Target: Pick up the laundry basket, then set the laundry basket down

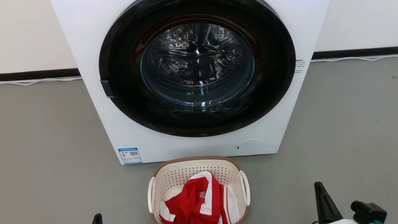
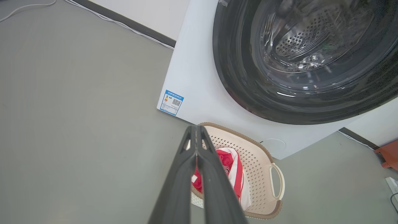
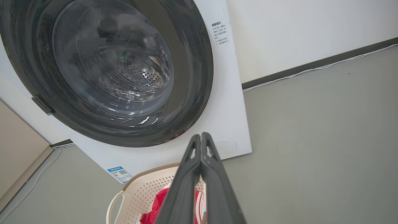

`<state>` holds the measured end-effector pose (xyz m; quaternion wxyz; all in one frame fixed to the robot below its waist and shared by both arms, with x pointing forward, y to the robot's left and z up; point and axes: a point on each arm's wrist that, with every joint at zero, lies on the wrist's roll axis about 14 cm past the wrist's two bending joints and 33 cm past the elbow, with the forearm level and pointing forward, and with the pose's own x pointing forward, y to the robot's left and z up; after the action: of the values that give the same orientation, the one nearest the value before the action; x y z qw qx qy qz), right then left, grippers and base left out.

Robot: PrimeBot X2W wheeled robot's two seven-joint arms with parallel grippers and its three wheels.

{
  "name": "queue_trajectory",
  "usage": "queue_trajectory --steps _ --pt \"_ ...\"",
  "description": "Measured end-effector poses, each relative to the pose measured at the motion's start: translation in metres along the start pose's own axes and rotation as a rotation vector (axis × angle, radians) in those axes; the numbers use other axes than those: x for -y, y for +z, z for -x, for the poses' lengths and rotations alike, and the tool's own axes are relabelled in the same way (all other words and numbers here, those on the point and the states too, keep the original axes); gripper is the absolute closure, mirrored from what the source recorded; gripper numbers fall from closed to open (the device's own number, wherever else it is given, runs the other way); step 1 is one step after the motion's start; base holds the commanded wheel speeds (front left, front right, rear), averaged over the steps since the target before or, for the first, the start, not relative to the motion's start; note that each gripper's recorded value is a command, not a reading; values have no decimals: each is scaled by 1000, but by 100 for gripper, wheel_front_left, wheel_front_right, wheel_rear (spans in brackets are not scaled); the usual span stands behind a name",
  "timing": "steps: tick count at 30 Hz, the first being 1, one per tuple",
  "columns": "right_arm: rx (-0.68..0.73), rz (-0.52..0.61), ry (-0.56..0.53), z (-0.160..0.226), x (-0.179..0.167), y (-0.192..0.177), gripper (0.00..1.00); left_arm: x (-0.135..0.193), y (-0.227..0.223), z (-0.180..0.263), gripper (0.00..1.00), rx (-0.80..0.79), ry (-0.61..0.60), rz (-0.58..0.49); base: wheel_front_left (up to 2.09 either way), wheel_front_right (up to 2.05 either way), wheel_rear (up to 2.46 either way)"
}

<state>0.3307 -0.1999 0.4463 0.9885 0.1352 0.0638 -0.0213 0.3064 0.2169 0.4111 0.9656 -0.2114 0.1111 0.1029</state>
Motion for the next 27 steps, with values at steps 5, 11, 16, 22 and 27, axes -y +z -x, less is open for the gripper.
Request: queue_trajectory --steps 5,11,16,22,27 --pt "-2 -59 -12 -1 2 0 100 2 2 -3 100 -2 -1 55 0 0 0" --pt "-10 -131 -26 -1 4 -1 100 2 2 -4 100 -11 2 118 0 0 0" --pt "-1 -191 -30 -6 3 4 100 5 5 -7 100 -7 -1 173 0 0 0" --pt "-6 -263 -39 -7 4 3 100 7 6 -9 100 -14 -4 237 0 0 0" --pt "-8 -324 -49 -7 6 3 100 9 7 -11 100 -19 -8 292 0 0 0"
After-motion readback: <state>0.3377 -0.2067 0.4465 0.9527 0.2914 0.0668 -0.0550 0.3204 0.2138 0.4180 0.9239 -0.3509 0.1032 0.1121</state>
